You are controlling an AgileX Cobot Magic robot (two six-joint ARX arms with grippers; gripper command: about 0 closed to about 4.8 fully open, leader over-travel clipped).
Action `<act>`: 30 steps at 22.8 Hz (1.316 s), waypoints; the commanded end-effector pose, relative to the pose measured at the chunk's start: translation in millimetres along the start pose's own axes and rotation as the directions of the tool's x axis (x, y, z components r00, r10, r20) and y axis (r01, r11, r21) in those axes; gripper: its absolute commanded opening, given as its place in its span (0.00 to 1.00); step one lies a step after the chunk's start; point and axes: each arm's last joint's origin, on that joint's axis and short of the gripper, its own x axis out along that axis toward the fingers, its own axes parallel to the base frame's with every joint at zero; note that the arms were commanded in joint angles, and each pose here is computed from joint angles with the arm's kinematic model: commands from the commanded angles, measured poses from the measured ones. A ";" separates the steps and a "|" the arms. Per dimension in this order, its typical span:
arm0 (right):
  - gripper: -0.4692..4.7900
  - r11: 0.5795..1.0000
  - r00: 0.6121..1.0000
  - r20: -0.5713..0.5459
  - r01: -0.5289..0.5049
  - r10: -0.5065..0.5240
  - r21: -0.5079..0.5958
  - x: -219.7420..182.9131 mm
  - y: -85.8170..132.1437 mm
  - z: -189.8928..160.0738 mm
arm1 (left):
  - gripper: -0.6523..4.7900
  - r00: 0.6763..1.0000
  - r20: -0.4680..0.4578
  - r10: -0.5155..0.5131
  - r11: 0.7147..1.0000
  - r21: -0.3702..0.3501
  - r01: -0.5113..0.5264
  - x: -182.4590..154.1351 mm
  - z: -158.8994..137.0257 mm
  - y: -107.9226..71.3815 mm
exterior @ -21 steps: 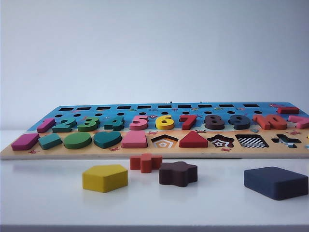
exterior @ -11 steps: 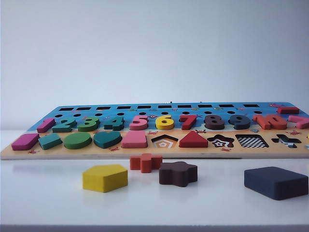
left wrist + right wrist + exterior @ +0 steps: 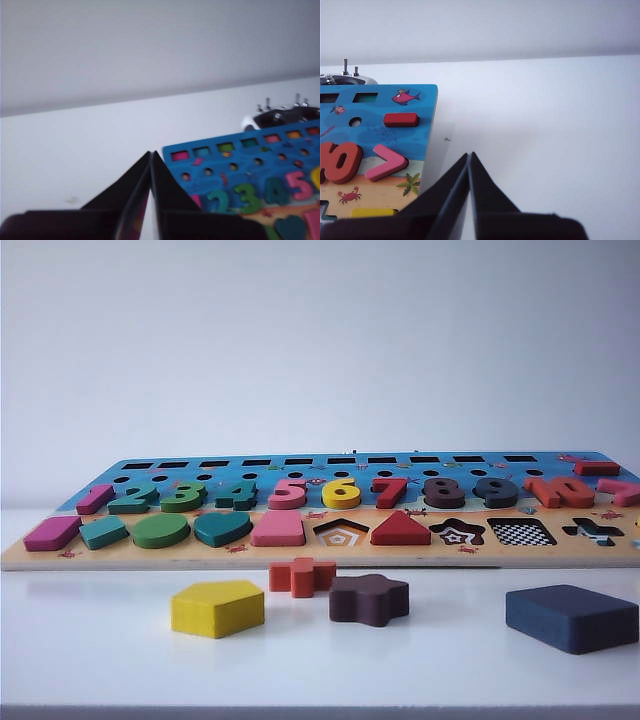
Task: Insert the cube into the slot.
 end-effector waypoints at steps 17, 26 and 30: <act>0.09 0.990 1.000 0.005 0.003 -0.004 0.140 -0.3 -0.1 0.7 | 0.14 0.736 -0.317 -0.599 0.797 -0.148 0.585 -11.8 26.9 -38.7; 0.09 0.960 0.992 0.050 -0.125 0.116 0.249 -5.4 3.4 17.5 | 0.14 0.674 -0.337 -0.657 0.747 -0.176 0.641 -7.6 25.5 -43.7; 0.09 0.959 0.988 0.087 -0.146 0.129 0.243 -16.8 4.1 44.5 | 0.14 0.664 -0.361 -0.655 0.749 -0.190 0.635 -1.5 23.7 -44.8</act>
